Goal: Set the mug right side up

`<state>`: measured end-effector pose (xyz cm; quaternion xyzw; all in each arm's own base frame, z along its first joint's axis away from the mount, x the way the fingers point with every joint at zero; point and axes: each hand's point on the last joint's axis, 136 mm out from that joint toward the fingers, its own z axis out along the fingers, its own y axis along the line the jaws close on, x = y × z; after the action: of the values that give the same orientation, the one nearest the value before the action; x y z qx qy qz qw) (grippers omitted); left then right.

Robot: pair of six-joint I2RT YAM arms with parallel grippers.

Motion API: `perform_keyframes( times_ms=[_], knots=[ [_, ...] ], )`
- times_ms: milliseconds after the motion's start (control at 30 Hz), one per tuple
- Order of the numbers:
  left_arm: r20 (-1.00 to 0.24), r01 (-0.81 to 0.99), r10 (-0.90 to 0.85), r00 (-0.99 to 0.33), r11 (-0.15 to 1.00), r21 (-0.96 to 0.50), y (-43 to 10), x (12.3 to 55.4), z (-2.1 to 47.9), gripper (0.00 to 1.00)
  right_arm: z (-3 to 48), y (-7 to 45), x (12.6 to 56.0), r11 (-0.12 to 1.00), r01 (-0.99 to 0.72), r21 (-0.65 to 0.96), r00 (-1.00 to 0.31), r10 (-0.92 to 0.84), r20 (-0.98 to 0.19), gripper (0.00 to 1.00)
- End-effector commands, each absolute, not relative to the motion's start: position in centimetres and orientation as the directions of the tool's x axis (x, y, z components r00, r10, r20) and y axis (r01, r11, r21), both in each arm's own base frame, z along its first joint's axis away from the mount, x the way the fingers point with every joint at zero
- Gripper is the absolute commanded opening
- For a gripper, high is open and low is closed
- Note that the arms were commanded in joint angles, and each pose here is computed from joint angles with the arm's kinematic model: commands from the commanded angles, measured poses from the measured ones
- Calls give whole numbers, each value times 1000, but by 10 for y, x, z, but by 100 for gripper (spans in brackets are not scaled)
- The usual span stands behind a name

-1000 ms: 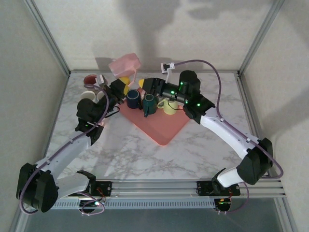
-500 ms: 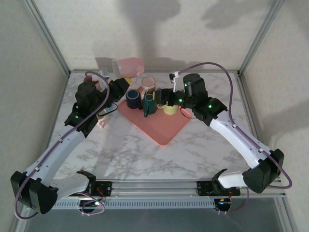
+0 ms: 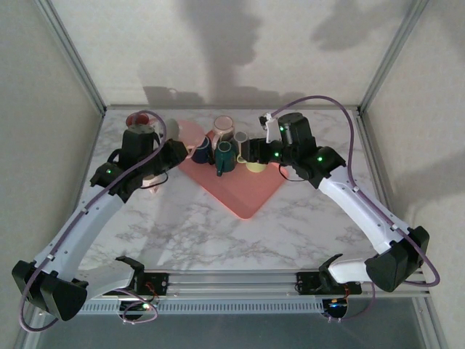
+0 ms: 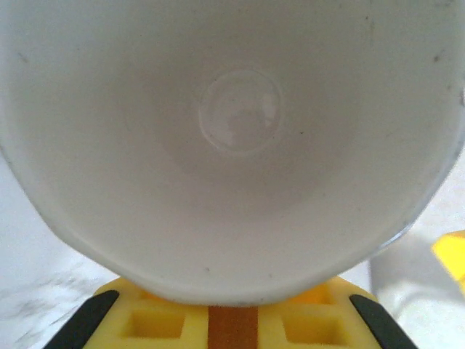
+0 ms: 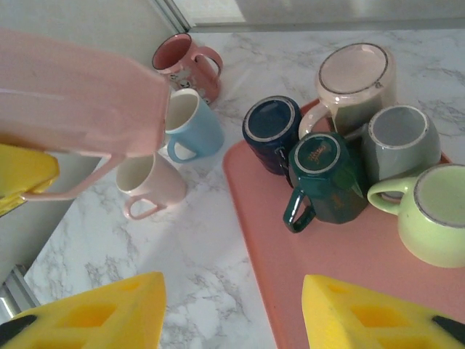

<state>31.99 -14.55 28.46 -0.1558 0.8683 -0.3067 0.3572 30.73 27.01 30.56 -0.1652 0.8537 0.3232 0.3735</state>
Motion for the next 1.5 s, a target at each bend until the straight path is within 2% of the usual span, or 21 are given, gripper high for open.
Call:
perform_keyframes(
  times_ms=[0,600,1033,1467],
  knots=[
    [-613,-39,-461,-642,818,-574,-125,312,305,0,300,266,310,753,-517,407,-674,-65,-736,53],
    [-525,-232,-361,-771,926,-297,-86,286,199,0,272,273,317,764,-492,417,-730,-101,-676,53],
    [-457,-242,-324,-828,943,-229,-88,283,144,0,247,278,321,772,-475,423,-772,-135,-621,53],
    [-432,-257,-302,-850,953,-159,-84,278,111,0,233,277,319,780,-457,428,-795,-142,-589,53]
  ],
)
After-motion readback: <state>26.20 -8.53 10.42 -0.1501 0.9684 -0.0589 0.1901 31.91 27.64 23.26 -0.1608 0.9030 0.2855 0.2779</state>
